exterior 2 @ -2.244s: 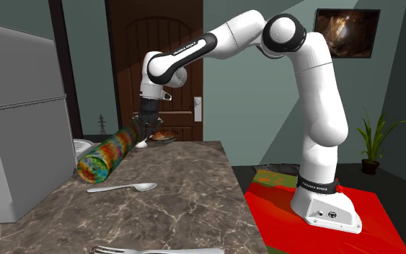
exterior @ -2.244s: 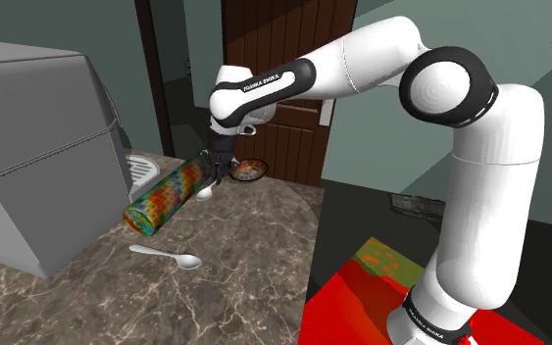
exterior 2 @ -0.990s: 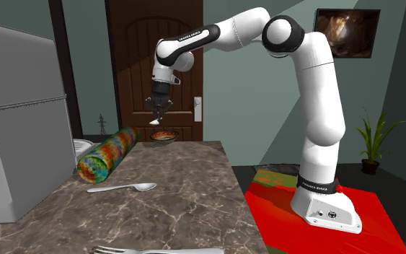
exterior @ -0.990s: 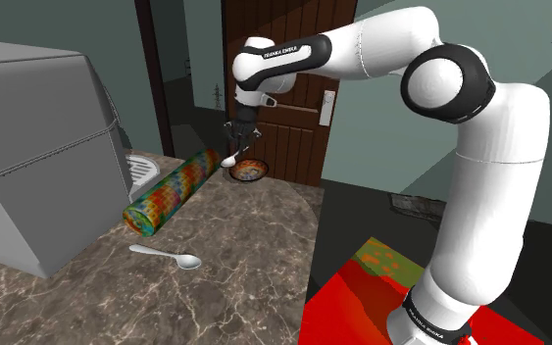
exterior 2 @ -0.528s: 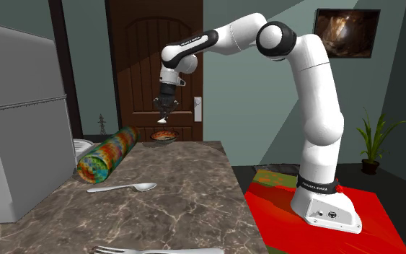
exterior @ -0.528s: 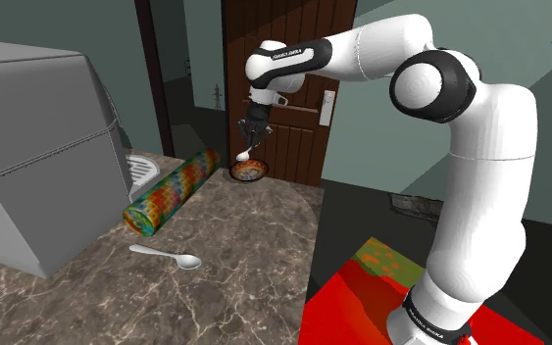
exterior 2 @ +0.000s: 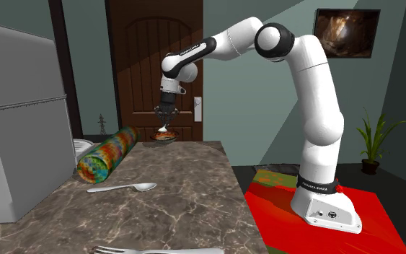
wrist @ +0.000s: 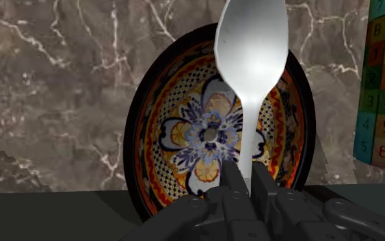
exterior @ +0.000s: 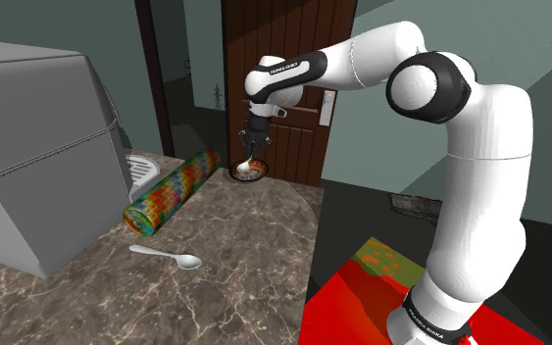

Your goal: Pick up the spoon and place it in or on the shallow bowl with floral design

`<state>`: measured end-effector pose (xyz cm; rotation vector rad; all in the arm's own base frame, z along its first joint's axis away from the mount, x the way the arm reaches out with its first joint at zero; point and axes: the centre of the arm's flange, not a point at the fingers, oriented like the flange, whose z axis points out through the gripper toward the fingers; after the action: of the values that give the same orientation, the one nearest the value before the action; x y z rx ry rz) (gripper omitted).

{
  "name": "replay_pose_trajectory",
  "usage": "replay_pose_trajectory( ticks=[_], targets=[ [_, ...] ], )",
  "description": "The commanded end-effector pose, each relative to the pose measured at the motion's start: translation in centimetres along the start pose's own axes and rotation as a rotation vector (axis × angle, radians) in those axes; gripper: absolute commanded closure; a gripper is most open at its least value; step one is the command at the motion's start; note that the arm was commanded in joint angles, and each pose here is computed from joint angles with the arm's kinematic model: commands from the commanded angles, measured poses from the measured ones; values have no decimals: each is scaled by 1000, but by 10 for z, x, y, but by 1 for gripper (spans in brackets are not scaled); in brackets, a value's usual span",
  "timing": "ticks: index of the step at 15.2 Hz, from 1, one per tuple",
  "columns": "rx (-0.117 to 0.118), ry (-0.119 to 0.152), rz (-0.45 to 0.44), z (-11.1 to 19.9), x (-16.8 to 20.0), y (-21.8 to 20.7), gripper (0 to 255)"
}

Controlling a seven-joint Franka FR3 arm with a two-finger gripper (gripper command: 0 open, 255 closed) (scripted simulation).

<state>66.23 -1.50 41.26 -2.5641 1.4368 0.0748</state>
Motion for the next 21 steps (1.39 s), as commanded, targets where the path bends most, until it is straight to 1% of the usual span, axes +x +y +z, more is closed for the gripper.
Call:
replay_pose_trajectory(
  ticks=[1, 4, 12, 13, 18, 21],
  targets=[
    [0, 0, 0, 10, 3, 1, 255],
    [0, 0, 0, 27, 5, 4, 255],
    [0, 0, 0, 27, 5, 4, 255],
    [0, 0, 0, 27, 5, 4, 0],
    [0, 0, 0, 27, 5, 4, 0],
    [0, 0, 0, -13, 5, 4, 0]
  ],
)
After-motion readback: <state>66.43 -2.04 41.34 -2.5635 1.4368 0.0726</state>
